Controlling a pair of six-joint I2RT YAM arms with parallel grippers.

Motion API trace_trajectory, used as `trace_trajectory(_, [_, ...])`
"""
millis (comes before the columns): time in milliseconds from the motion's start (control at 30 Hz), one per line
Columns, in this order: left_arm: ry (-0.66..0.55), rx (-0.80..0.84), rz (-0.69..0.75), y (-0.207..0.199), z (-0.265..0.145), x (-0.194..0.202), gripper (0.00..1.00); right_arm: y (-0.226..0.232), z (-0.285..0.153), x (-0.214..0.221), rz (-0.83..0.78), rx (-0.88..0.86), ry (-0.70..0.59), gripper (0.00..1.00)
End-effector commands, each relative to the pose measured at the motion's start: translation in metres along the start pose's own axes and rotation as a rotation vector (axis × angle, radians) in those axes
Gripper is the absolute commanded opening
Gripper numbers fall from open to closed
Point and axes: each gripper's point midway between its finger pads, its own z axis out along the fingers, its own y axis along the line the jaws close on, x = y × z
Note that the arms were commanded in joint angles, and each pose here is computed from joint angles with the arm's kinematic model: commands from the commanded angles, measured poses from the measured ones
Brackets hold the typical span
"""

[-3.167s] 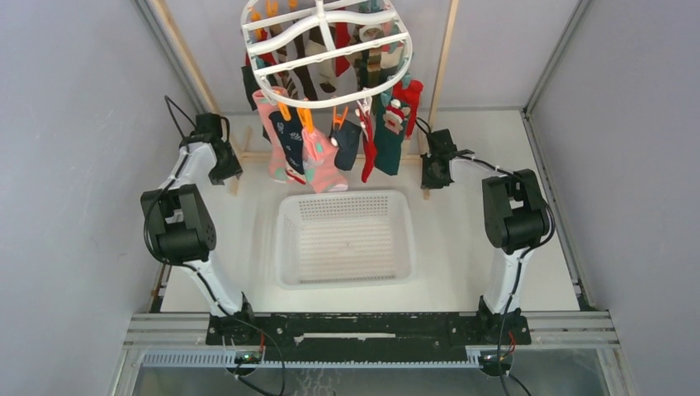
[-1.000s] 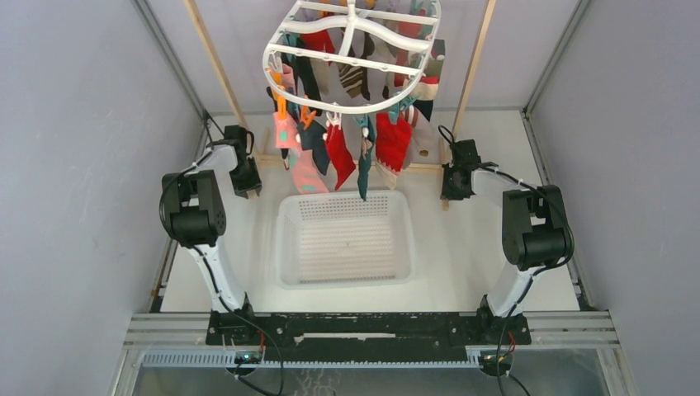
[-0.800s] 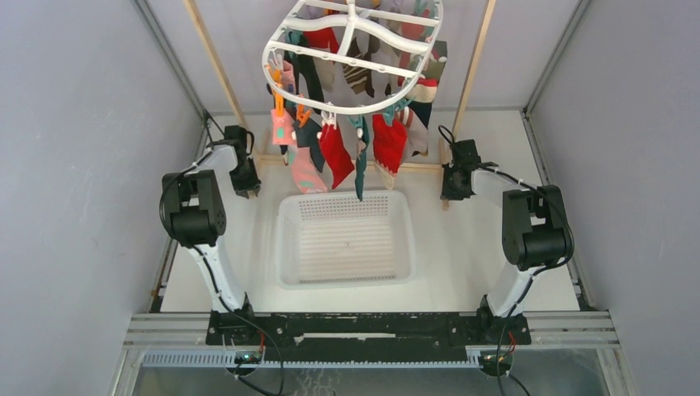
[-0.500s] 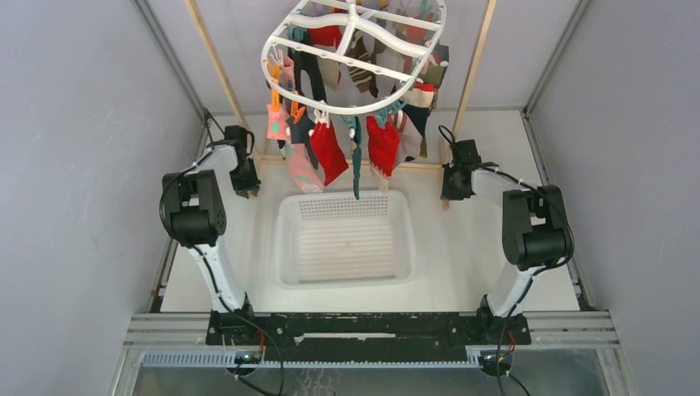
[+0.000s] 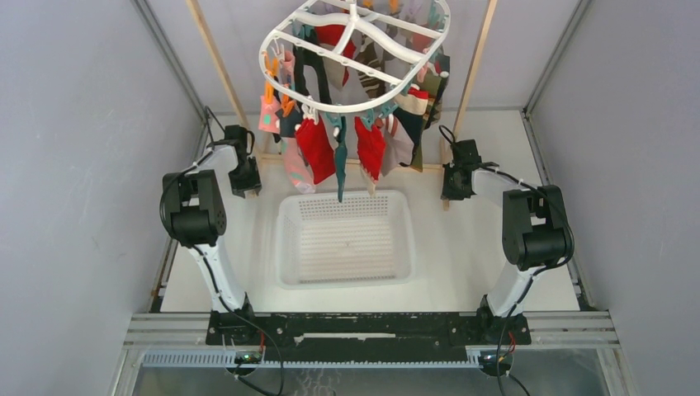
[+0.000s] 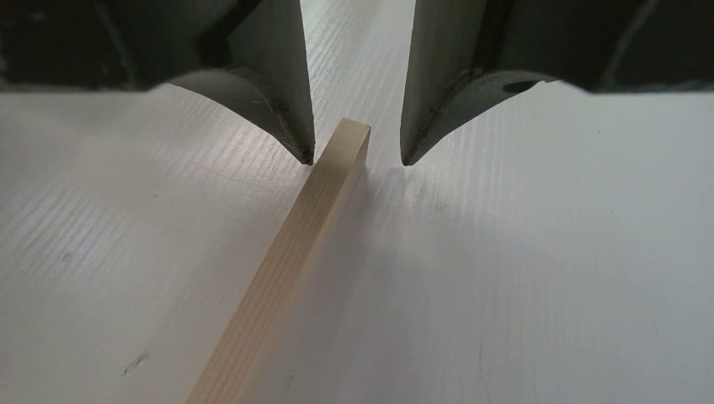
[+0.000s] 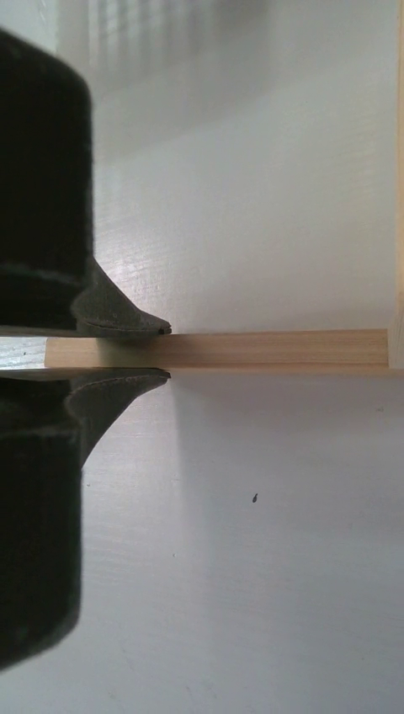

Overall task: Remove the socks clipped to the hanger
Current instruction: Move the clothesline to the center of the board.

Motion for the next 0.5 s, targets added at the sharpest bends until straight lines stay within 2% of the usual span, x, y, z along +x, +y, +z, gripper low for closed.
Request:
trace_trajectory(0, [-0.12,0.1,0.129,-0.026,-0.014,-0.035,0.47,0.005,-0.009,0.032,0.011,-0.021,0.116,0.0])
trace_trajectory(267, [-0.234,0.14,0.139,-0.033,-0.029,-0.052,0.46,0.007,-0.012,0.033,-0.001,-0.022,0.117,0.0])
trace_trajectory(467, [-0.258,0.118,0.132,-0.03,-0.031,-0.055,0.45,0.009,-0.013,0.033,-0.009,-0.028,0.118,0.0])
